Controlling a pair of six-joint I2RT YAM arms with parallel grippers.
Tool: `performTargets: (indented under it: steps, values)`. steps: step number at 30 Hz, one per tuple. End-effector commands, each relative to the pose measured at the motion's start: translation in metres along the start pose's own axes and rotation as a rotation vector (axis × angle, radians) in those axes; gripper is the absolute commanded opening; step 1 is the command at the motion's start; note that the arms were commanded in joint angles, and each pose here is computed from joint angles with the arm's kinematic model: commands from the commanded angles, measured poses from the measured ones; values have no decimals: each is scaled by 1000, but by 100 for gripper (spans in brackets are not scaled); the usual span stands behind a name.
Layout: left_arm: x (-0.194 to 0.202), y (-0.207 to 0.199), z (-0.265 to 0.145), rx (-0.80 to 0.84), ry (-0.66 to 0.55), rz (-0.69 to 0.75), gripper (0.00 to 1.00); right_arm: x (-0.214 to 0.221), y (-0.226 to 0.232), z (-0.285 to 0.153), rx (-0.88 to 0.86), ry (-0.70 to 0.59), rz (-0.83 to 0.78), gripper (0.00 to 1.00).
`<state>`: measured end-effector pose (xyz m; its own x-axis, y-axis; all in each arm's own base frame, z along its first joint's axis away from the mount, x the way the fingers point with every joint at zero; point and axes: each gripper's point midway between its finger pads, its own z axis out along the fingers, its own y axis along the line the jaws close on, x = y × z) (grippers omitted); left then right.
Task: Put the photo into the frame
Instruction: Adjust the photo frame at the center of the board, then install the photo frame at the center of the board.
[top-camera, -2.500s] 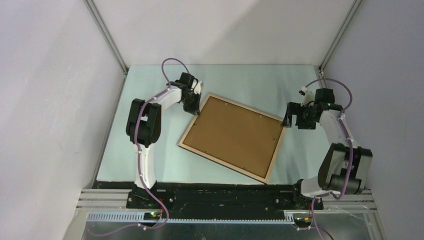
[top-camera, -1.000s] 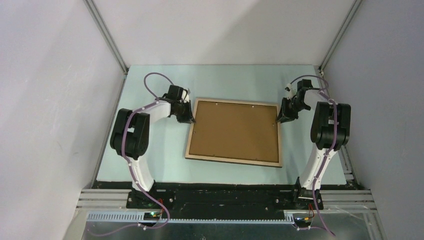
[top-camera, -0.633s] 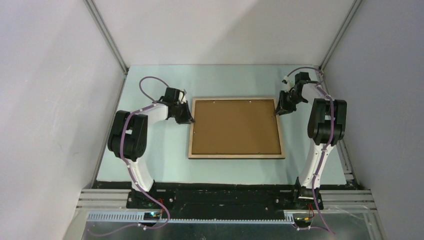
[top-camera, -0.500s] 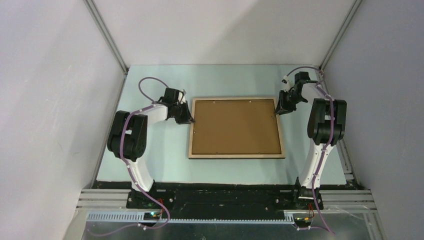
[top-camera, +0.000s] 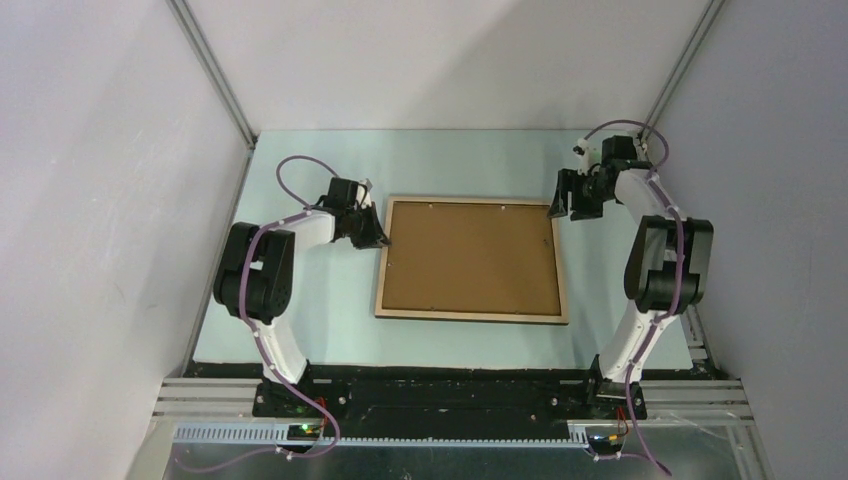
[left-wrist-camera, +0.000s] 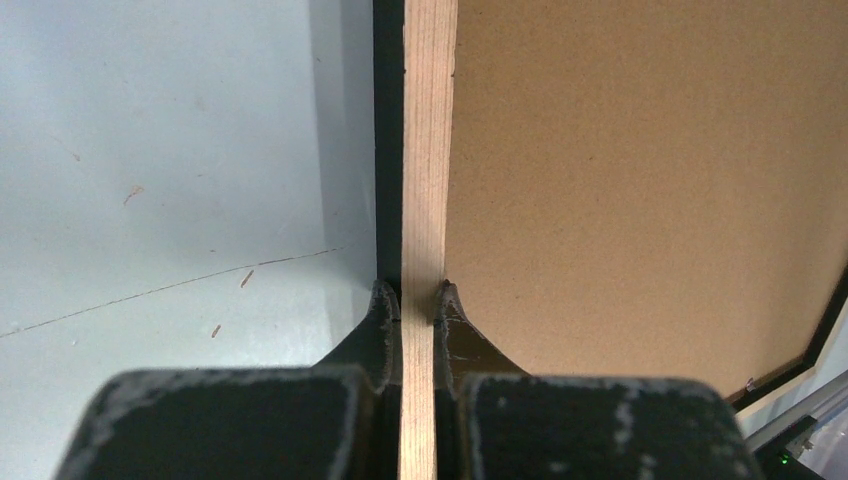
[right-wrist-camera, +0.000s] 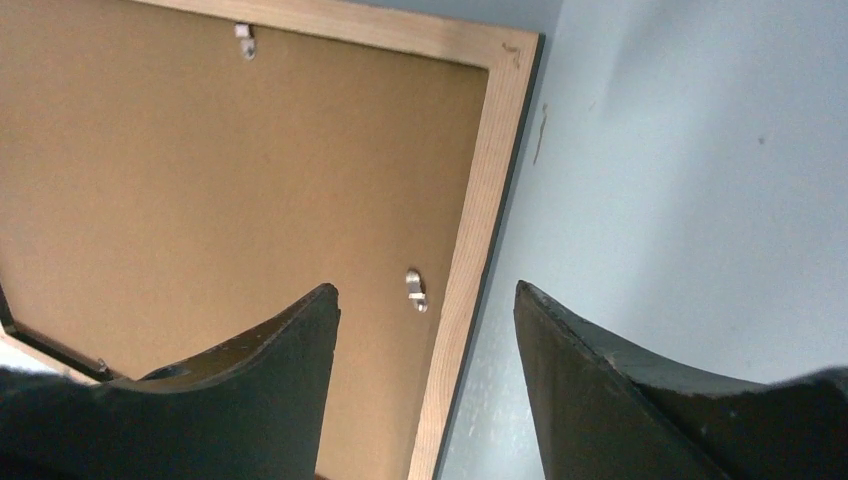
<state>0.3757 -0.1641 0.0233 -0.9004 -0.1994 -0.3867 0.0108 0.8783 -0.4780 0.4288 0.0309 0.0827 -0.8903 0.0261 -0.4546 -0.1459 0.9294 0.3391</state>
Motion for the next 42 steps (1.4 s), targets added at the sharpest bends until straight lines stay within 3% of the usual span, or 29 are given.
performTargets:
  steps: [1,12,22,42]
  values:
    - [55,17,5,-55,164,-52,0,2,12,-26,-9,-69,-31,70]
    - [52,16,8,-49,162,-52,0,53,6,-9,38,21,-5,71]
    - [51,14,8,-39,161,-43,0,55,-9,16,151,56,-36,67]
    - [49,12,8,-28,161,-42,0,48,4,37,142,82,-67,56]
